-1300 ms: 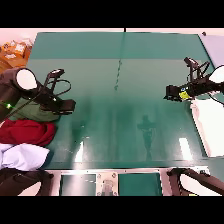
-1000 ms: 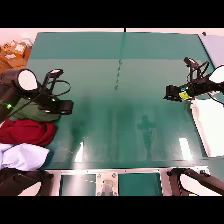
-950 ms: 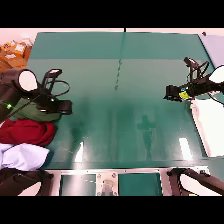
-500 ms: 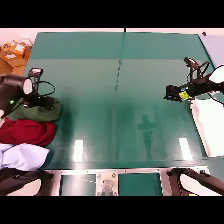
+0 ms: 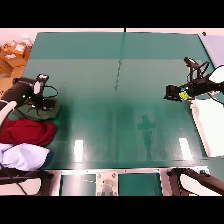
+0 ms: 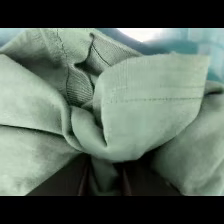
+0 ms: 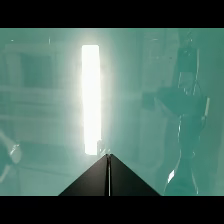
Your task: Fold the shirts.
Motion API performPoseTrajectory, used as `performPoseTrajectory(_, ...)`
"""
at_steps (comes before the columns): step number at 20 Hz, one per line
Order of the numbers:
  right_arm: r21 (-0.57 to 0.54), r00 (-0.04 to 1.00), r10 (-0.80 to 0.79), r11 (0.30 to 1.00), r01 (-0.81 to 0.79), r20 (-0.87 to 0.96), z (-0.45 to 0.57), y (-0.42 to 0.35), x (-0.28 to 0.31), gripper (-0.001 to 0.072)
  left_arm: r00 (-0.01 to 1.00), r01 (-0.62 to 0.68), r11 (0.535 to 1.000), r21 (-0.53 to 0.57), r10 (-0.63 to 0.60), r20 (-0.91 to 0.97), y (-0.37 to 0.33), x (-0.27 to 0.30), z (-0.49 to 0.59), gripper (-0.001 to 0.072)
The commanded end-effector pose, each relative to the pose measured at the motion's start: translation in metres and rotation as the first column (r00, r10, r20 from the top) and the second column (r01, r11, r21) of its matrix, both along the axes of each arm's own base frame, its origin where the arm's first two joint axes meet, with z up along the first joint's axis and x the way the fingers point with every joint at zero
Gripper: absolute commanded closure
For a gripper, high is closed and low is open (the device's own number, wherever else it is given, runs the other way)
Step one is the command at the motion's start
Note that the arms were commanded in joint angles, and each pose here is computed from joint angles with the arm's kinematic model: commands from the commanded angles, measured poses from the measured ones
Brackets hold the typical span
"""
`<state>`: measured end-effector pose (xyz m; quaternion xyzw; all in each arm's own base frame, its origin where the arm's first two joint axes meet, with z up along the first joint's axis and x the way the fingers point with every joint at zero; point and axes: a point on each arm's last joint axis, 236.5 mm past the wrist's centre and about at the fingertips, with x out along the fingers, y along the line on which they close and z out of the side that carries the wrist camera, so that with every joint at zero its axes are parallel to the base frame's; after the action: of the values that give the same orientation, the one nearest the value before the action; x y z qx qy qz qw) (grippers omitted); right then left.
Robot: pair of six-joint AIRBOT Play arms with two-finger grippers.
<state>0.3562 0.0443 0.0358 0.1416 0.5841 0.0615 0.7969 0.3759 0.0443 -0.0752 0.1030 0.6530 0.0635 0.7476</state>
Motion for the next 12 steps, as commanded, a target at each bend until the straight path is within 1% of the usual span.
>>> performPoseTrajectory(1, 0.001, 1.0, -0.001, 1.0, 0.001, 0.001, 0.0, 0.0, 0.0, 0.0699, 0.999, 0.038, 0.999, 0.016, -0.038, 0.011, -0.011, 0.018, 0.052, 0.0682)
performPoseTrajectory(3, 0.015, 1.0, -0.004, 1.0, 0.004, -0.003, 0.0, 0.003, 0.0, 0.0698, 0.988, 0.1, 0.995, -0.024, -0.096, 0.124, -0.048, 0.039, 0.109, 0.0681)
performPoseTrajectory(4, 0.047, 1.0, -0.009, 0.999, 0.01, -0.02, 0.0, 0.01, -0.004, 0.0697, 0.972, 0.14, 0.988, -0.065, -0.124, 0.201, -0.074, 0.046, 0.143, 0.0681)
performPoseTrajectory(6, 0.099, 1.0, -0.009, 0.995, 0.012, -0.027, 0.002, 0.021, -0.005, 0.0698, 0.916, 0.257, 0.956, -0.142, -0.194, 0.35, -0.132, 0.045, 0.205, 0.0681)
performPoseTrajectory(7, 0.111, 1.0, -0.007, 0.994, 0.011, -0.028, 0.004, 0.023, -0.006, 0.0699, 0.886, 0.318, 0.934, -0.161, -0.232, 0.402, -0.158, 0.038, 0.228, 0.0681)
performPoseTrajectory(8, 0.111, 1.0, -0.004, 0.994, 0.007, -0.026, 0.007, 0.023, -0.006, 0.0699, 0.868, 0.352, 0.918, -0.183, -0.246, 0.432, -0.18, 0.03, 0.239, 0.0681)
performPoseTrajectory(9, 0.111, 1.0, -0.007, 0.994, 0.008, -0.012, 0.013, 0.022, -0.004, 0.0699, 0.858, 0.384, 0.899, -0.212, -0.263, 0.441, -0.203, 0.02, 0.243, 0.0682)
performPoseTrajectory(10, 0.112, 1.0, -0.019, 0.994, 0.017, 0.011, 0.022, 0.02, -0.002, 0.07, 0.845, 0.436, 0.868, -0.239, -0.304, 0.439, -0.231, 0.01, 0.241, 0.0681)
performPoseTrajectory(12, 0.114, 0.997, -0.046, 0.993, 0.04, 0.056, 0.04, 0.016, 0.001, 0.0699, 0.81, 0.529, 0.788, -0.313, -0.361, 0.461, -0.29, -0.006, 0.231, 0.0678)
